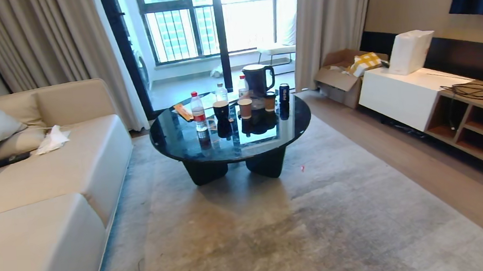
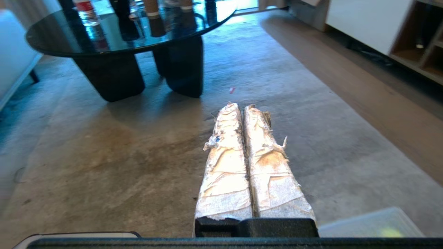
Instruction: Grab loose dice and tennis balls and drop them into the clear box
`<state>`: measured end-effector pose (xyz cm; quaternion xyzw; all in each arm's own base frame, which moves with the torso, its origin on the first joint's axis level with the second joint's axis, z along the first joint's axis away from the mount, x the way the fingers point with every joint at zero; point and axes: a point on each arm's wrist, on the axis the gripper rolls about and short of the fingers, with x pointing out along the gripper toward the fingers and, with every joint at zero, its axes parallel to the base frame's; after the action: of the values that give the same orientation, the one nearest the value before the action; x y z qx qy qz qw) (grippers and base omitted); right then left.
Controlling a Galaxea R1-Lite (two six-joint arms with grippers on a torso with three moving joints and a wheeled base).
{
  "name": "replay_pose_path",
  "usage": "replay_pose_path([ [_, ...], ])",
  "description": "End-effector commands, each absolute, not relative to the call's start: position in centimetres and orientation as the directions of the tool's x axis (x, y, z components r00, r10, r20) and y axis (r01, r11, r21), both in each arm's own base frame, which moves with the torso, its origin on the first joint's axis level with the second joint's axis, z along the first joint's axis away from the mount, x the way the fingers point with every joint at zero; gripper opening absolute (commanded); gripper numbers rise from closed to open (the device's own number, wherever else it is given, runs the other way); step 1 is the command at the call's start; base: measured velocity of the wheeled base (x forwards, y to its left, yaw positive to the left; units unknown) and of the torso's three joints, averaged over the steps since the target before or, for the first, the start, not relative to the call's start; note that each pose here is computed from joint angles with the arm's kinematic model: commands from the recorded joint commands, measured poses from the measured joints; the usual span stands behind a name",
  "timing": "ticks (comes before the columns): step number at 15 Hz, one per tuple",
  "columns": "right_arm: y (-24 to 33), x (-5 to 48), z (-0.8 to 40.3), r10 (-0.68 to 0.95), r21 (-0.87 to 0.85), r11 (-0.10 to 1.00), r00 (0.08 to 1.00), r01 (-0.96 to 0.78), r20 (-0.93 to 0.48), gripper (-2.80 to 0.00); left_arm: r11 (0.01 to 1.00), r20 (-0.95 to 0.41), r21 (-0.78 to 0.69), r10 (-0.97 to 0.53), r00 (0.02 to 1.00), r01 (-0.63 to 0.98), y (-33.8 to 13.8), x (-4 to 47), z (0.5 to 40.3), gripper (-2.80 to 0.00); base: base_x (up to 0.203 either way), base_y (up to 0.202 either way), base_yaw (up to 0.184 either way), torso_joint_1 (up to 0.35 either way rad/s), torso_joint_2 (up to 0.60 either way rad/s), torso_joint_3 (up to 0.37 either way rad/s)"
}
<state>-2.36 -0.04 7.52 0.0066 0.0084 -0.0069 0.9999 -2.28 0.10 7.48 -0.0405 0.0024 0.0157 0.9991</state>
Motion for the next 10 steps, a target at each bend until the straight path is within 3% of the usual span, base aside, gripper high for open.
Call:
replay_pose_path([
  [1,-0.04,-2.35,7.52,-0.013,0.014,1.0,1.0,0.014,-0.018,-2.8,0.996,-0.006,-0.082,0.034,0.999,-0.034,0.1,-2.28,7.49,-2.8,-0.002,-0.005,0.167,0.006,0.0,0.005],
  [7,-0.04,-2.34,7.54,-0.013,0.015,1.0,1.0,0.013,-0.014,-2.8,0.996,-0.006,-0.084,0.034,0.999,-0.034,0.1,-2.28,7.49,-2.8,0.0,-0.005,0.154,0.003,0.0,0.005],
  [10,-0.03,-2.34,7.54,-0.012,0.015,1.0,1.0,0.012,-0.014,-2.8,0.996,-0.006,-0.086,0.034,0.999,-0.034,0.1,-2.28,7.49,-2.8,-0.001,-0.002,0.026,0.001,0.0,0.001],
])
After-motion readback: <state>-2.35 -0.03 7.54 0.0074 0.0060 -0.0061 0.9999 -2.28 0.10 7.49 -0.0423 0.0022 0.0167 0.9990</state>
